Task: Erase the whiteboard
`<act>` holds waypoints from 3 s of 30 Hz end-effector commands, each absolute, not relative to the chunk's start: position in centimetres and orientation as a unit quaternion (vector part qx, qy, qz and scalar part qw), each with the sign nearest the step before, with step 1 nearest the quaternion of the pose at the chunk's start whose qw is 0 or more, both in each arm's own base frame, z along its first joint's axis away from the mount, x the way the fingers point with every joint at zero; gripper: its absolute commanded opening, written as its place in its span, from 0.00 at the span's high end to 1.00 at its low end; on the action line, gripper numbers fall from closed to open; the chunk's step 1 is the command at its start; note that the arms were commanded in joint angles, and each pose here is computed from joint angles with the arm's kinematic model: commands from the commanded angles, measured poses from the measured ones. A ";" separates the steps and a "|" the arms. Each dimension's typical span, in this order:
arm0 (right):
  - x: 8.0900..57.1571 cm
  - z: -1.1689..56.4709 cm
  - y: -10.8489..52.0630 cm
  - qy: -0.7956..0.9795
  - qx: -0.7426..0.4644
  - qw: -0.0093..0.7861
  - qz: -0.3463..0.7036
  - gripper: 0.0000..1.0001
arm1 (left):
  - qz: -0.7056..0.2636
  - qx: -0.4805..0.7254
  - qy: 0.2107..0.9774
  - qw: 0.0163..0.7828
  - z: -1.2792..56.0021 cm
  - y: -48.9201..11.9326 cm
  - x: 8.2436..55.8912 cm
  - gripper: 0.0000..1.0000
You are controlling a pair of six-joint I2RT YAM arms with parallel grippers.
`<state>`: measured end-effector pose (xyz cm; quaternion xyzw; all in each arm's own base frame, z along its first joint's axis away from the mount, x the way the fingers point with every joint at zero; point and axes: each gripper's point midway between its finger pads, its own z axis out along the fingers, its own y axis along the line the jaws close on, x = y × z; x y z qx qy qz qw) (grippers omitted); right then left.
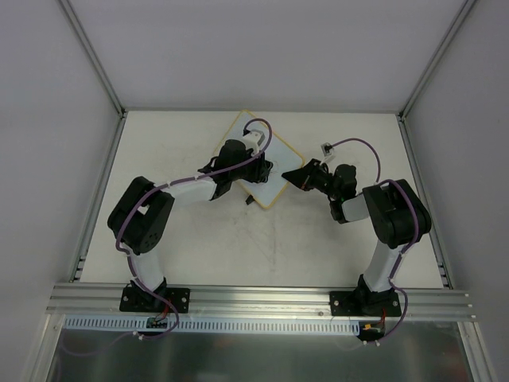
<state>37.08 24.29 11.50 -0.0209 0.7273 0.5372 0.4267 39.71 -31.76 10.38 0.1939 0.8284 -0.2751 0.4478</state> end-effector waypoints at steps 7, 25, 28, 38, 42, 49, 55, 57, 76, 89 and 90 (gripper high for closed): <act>36.8 18.8 26.0 0.624 -0.116 0.511 0.580 1.00 | -0.344 0.268 0.827 0.354 7.8 -36.9 32.2 1.00; 36.6 18.8 26.3 0.623 -0.120 0.508 0.582 1.00 | -0.199 0.268 0.838 0.432 10.0 -35.3 38.7 1.00; 36.5 18.9 26.4 0.622 -0.120 0.508 0.583 1.00 | -0.166 0.264 0.841 0.443 10.1 -34.7 40.1 1.00; 36.3 18.9 26.7 0.622 -0.125 0.505 0.586 1.00 | -0.162 0.208 0.856 0.444 10.2 -30.7 44.7 1.00; 36.2 18.9 26.8 0.621 -0.127 0.504 0.587 1.00 | -0.174 0.175 0.864 0.439 10.2 -27.8 46.6 1.00; 36.2 18.9 26.9 0.621 -0.128 0.504 0.587 1.00 | -0.167 0.123 0.872 0.443 9.9 -22.3 50.1 1.00; 36.2 18.8 26.9 0.621 -0.129 0.503 0.587 1.00 | -0.172 0.087 0.882 0.430 9.2 -19.1 52.4 1.00; 36.2 18.8 26.9 0.621 -0.128 0.503 0.587 1.00 | -0.172 0.085 0.882 0.431 9.3 -18.7 52.7 1.00; 35.8 18.6 27.2 0.622 -0.138 0.492 0.593 1.00 | -0.201 0.132 0.851 0.467 13.6 -20.2 54.5 1.00; 35.7 18.7 27.4 0.621 -0.143 0.487 0.598 1.00 | -0.236 0.164 0.847 0.447 13.1 -23.6 52.2 1.00; 35.7 18.7 27.5 0.621 -0.143 0.486 0.598 1.00 | -0.241 0.171 0.846 0.443 13.0 -24.5 51.7 1.00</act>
